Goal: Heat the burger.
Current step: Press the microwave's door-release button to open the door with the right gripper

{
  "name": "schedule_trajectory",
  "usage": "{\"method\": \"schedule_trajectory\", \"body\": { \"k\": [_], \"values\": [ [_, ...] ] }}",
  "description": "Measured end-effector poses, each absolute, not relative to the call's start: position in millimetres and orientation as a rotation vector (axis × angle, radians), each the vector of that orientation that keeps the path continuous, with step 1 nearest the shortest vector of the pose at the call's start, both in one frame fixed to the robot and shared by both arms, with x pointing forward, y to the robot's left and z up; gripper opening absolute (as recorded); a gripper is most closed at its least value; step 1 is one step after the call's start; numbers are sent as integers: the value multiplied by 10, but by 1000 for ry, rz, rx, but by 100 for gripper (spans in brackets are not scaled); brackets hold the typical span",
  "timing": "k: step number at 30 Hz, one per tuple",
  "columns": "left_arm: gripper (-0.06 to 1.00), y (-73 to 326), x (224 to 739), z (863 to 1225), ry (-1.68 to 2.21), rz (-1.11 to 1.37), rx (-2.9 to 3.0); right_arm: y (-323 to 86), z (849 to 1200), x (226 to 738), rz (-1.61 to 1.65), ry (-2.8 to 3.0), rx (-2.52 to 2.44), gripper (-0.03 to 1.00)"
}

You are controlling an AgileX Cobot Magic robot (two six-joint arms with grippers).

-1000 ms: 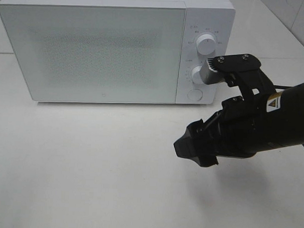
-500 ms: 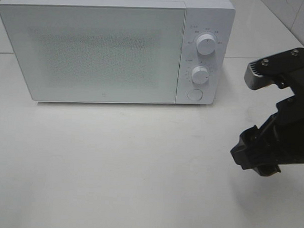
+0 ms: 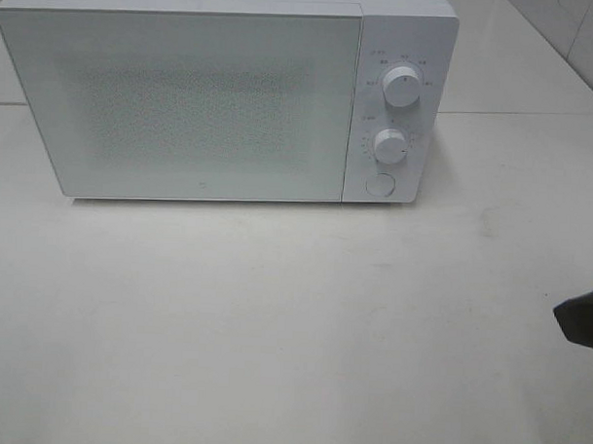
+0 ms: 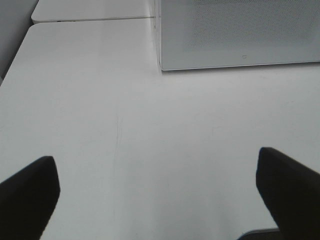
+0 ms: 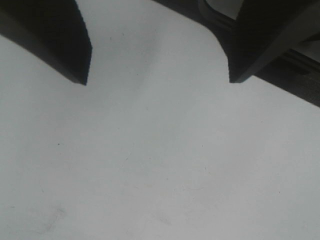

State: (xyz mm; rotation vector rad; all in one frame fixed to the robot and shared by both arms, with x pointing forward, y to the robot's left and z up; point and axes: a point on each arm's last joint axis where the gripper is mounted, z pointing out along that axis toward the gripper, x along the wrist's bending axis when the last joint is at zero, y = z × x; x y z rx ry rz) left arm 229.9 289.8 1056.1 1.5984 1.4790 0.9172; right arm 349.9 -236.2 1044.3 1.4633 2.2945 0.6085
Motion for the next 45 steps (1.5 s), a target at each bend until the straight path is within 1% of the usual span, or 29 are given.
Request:
{"method": "schedule_trajectory", "body": {
  "k": [10, 16, 18, 23, 32, 45],
  "values": [
    [99, 2898, 2299, 10561, 1479, 917, 1598, -2639, 10541, 3296, 635, 2216, 1588, 74],
    [99, 2898, 2299, 10561, 1479, 917, 1598, -2832, 10650, 2966, 737, 2081, 1611, 74],
    [99, 2898, 2299, 10561, 1479, 917, 1598, -2850, 10658, 2922, 746, 2065, 1611, 74],
    [99, 2898, 2299, 10561, 1479, 917, 1598, -2953, 10702, 2630, 836, 1925, 1578, 74],
    [99, 2898, 2299, 10561, 1479, 917, 1598, -3020, 10549, 2313, 935, 1730, 1540, 74],
    [99, 2898, 2299, 10561, 1479, 917, 1598, -3017, 10502, 2307, 970, 1653, 1518, 74]
  ]
}}
